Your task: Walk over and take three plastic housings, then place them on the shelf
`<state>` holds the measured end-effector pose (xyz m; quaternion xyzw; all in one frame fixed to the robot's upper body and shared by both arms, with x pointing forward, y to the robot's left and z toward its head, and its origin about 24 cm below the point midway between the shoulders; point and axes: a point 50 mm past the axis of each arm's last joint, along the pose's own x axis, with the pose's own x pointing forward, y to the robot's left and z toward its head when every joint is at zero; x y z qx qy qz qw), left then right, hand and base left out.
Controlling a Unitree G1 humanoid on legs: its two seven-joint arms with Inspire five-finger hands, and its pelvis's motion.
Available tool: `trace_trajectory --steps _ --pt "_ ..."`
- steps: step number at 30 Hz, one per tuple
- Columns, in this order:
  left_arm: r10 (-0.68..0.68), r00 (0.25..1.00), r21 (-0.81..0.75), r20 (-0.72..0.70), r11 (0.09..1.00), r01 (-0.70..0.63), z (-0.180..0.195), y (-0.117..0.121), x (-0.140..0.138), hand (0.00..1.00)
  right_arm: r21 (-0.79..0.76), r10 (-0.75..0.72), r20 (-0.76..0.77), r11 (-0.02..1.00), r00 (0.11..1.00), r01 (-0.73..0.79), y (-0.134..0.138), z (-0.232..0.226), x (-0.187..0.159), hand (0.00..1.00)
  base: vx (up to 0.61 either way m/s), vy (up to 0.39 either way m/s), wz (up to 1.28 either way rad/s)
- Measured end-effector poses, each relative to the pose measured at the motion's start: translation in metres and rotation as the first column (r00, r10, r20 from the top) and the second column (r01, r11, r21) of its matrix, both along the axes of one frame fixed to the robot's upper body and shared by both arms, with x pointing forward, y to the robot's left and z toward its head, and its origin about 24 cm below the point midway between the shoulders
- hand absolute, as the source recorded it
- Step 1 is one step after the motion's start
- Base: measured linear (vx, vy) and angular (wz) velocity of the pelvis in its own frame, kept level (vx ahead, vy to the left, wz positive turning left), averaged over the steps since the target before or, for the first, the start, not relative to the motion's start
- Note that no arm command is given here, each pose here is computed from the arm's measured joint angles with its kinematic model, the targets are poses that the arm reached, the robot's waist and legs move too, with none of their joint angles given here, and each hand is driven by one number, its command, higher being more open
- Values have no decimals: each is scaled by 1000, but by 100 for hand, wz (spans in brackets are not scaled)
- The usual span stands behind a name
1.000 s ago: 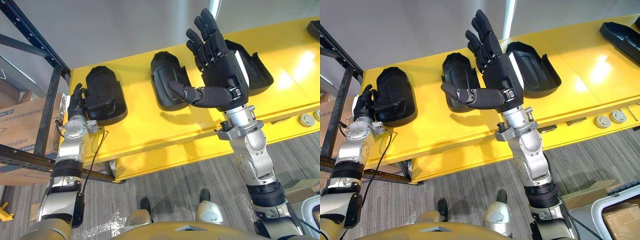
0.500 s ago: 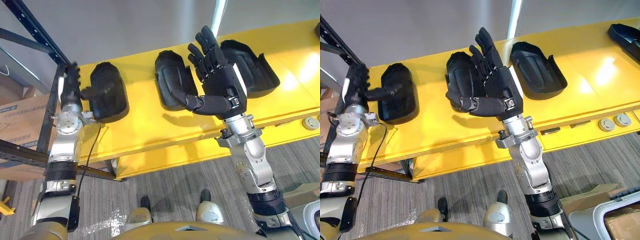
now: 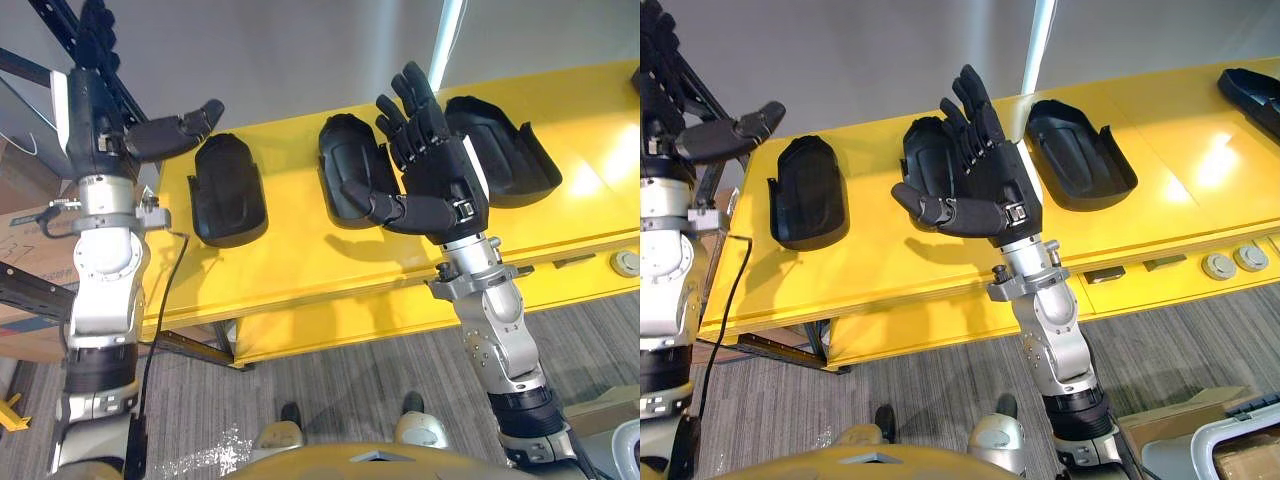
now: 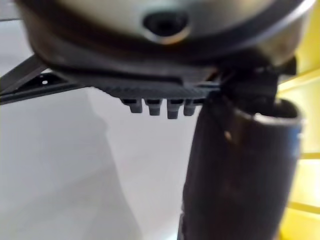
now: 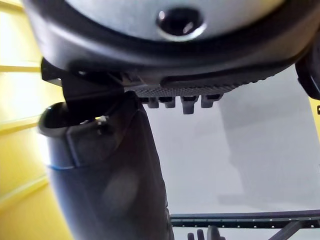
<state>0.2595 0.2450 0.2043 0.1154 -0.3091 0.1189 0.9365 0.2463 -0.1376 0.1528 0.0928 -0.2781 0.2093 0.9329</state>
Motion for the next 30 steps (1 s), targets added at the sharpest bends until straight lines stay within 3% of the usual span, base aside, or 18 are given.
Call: trace_trajectory --steps 5,8,16,21,26,30 --pt "-187 982 -192 15 964 186 -33 -40 -38 100 -15 -69 -52 998 996 69 5 -17 -9 100 23 -1 4" --pt "-244 969 -283 -43 933 222 -57 -56 -51 100 21 -102 -75 994 992 104 2 -26 -18 100 -3 -2 5" --pt "-297 953 -286 -60 920 269 -75 -59 -72 100 65 -177 -19 982 984 178 -2 -23 -28 100 -7 -2 4" --pt "-190 982 -224 -12 957 182 -74 -55 -88 100 62 -327 -21 943 945 328 -18 -27 -34 100 6 -2 7" --pt "103 995 -72 8 992 -102 -78 -46 -108 100 44 -495 -73 865 866 499 -48 -37 -44 100 2 0 1" --pt "45 999 -104 -12 993 -46 -82 -46 -113 100 43 -526 -107 845 843 533 -58 -43 -50 100 0 0 0"
